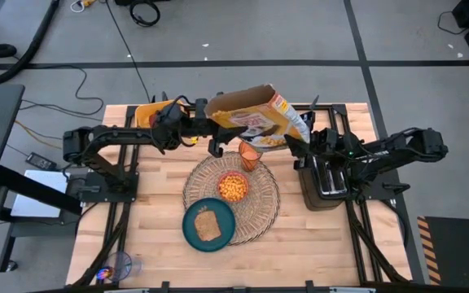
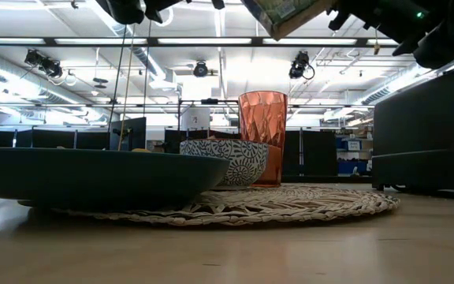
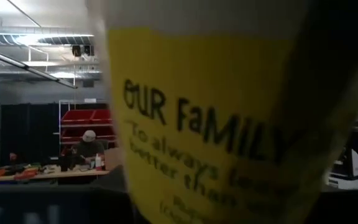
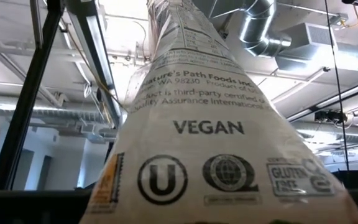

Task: Arrange a breakfast setting
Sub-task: Pour the cereal from the cereal box into the red bowl

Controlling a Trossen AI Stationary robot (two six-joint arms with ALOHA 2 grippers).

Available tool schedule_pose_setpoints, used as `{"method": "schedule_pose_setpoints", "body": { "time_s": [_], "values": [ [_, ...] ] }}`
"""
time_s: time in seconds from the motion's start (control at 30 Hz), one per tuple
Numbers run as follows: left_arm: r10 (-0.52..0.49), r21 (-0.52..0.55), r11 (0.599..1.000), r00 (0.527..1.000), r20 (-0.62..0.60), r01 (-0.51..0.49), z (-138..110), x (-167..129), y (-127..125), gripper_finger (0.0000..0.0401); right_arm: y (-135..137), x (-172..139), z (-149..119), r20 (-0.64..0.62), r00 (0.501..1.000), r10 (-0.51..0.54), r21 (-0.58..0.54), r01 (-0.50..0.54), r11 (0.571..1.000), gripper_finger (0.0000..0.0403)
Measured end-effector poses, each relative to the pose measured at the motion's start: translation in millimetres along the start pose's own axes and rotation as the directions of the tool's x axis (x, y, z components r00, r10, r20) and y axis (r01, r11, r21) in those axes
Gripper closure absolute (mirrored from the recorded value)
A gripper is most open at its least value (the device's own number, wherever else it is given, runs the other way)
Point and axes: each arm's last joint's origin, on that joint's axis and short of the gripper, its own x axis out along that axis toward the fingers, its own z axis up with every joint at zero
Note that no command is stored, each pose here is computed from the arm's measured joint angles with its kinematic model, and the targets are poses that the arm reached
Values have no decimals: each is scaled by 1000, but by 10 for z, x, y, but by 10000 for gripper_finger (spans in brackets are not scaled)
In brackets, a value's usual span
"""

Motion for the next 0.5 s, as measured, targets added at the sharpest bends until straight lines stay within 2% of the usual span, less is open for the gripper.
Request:
{"method": "schedule_pose_setpoints", "body": {
  "time_s": [0.1, 0.2, 0.33, 0.5],
  "values": [
    [0, 1, 1000, 1000, 4, 0, 13, 6, 3, 269, -2, 0, -3, -4, 1000, -9, 0, 9, 1000, 214],
    [4, 2, 1000, 1000, 5, -4, 16, 1, 18, 295, -3, 0, -8, -9, 1000, -13, -2, 13, 1000, 211],
    [24, -35, 999, 1000, 3, -23, 25, -26, 102, 305, -22, -1, -31, -31, 999, -26, -12, 25, 1000, 191],
    [54, -38, 998, 998, 20, -53, 114, -86, 224, 305, -73, -3, -55, -58, 997, -58, -18, 57, 998, 132]
  ]
}}
